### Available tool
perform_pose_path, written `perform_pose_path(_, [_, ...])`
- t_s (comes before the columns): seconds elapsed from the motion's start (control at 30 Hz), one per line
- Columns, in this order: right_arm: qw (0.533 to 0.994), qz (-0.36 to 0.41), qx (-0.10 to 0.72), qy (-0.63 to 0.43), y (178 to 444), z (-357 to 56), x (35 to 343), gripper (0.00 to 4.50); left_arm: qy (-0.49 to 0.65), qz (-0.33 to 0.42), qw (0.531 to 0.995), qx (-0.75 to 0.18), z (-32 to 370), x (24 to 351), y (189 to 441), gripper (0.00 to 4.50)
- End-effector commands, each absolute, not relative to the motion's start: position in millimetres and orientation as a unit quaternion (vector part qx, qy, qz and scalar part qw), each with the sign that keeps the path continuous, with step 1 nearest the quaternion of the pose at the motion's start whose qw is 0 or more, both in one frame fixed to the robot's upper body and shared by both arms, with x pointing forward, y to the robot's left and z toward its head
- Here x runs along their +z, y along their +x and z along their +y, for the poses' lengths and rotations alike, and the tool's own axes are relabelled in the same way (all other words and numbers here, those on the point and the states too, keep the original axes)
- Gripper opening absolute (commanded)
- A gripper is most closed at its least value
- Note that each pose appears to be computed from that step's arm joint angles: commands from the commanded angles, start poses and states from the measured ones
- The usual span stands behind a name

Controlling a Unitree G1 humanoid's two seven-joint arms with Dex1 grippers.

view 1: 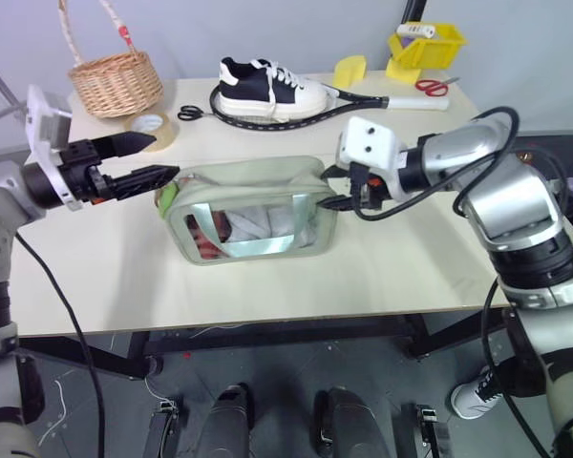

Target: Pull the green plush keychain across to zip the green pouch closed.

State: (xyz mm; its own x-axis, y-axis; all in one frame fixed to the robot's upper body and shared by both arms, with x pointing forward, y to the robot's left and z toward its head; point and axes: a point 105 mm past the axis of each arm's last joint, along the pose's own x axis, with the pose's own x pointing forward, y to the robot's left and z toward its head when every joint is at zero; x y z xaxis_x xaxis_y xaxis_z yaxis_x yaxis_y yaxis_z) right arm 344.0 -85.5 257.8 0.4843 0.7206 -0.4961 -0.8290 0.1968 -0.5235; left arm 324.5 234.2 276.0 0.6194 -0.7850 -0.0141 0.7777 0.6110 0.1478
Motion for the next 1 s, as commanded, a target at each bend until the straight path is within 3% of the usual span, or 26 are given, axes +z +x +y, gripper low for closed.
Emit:
perform_pose_path(0.03, [0.767, 0.038, 0.51, -0.387, 336, -75, 270, 0.52, 0.087, -0.029, 0.908, -0.408, 253, 281, 322, 4.5])
perform_pose_path(0.07, [0.767, 0.038, 0.513, -0.383, 334, -74, 270, 0.04, 0.086, -0.025, 0.91, -0.404, 257, 279, 322, 4.5])
perform_pose_path(0.27, [0.781, 0.054, 0.506, -0.363, 332, -74, 267, 0.04, 0.084, 0.009, 0.919, -0.386, 279, 265, 320, 4.5])
perform_pose_path(0.57, [0.782, 0.048, 0.504, -0.364, 328, -74, 266, 0.04, 0.055, 0.036, 0.914, -0.401, 270, 246, 327, 4.5])
perform_pose_path(0.7, [0.781, 0.044, 0.505, -0.363, 328, -73, 266, 0.0, 0.038, 0.055, 0.927, -0.369, 274, 229, 345, 3.15])
perform_pose_path(0.9, [0.784, 0.042, 0.501, -0.364, 329, -75, 268, 0.0, 0.018, 0.065, 0.912, -0.404, 259, 217, 347, 0.17])
perform_pose_path(1.0, [0.785, 0.041, 0.5, -0.365, 329, -75, 268, 0.0, 0.017, 0.062, 0.911, -0.407, 256, 218, 348, 0.05])
